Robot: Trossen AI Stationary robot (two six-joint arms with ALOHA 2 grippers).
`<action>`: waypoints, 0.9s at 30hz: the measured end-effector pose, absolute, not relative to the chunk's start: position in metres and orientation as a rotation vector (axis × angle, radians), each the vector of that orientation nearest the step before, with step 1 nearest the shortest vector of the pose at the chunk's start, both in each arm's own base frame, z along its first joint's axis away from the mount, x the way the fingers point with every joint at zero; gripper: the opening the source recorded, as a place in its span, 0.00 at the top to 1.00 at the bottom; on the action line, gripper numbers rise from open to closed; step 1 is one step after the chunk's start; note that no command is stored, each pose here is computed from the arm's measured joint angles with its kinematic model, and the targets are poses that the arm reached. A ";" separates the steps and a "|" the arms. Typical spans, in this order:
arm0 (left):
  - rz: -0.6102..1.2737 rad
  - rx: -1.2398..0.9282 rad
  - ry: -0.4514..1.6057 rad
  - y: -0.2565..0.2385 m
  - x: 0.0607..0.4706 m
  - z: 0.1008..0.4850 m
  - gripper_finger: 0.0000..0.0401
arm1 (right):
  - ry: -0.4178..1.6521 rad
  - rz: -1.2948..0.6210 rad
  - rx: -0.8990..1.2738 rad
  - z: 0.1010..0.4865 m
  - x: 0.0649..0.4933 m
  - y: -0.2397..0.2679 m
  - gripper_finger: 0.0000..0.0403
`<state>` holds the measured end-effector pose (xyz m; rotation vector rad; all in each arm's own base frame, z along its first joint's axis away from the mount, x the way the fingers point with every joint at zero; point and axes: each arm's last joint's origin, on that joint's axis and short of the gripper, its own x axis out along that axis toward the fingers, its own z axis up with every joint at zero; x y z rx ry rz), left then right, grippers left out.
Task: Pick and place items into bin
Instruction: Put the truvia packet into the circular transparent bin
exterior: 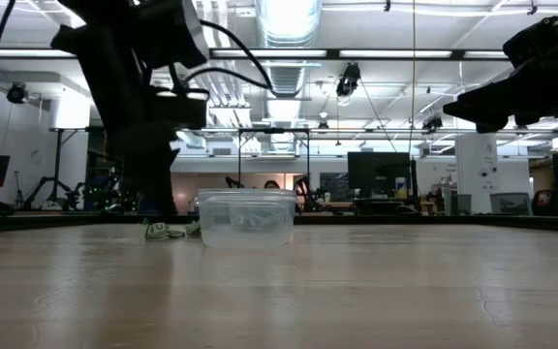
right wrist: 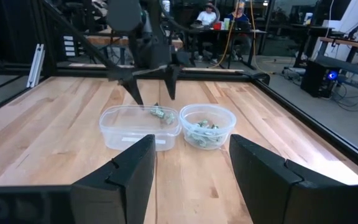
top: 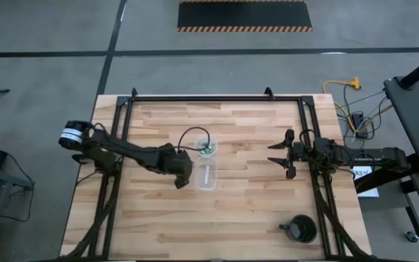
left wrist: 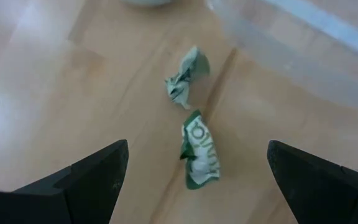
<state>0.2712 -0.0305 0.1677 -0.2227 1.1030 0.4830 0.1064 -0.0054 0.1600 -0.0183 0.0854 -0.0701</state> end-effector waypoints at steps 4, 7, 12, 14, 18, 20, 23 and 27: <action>0.504 -0.225 1.126 -0.024 0.273 0.162 0.09 | 0.086 -0.070 -0.018 0.160 0.106 -0.005 0.51; 0.511 -0.238 1.135 -0.021 0.274 0.159 0.09 | 0.086 -0.070 -0.018 0.160 0.106 -0.005 0.51; 0.486 -0.267 1.172 -0.020 0.275 0.153 0.09 | 0.086 -0.070 -0.018 0.160 0.106 -0.005 0.51; 0.489 -0.272 1.183 -0.019 0.276 0.150 0.09 | 0.086 -0.070 -0.018 0.160 0.106 -0.005 0.51; 0.490 -0.319 1.194 -0.016 0.275 0.147 0.09 | 0.086 -0.070 -0.018 0.160 0.106 -0.005 0.51; 0.486 -0.334 1.193 -0.014 0.274 0.145 0.09 | 0.086 -0.070 -0.018 0.160 0.106 -0.005 0.51; 0.463 -0.372 1.179 -0.010 0.272 0.140 0.09 | 0.086 -0.070 -0.018 0.160 0.106 -0.005 0.51; 0.463 -0.401 1.178 -0.005 0.270 0.136 0.09 | 0.086 -0.070 -0.018 0.160 0.106 -0.005 0.51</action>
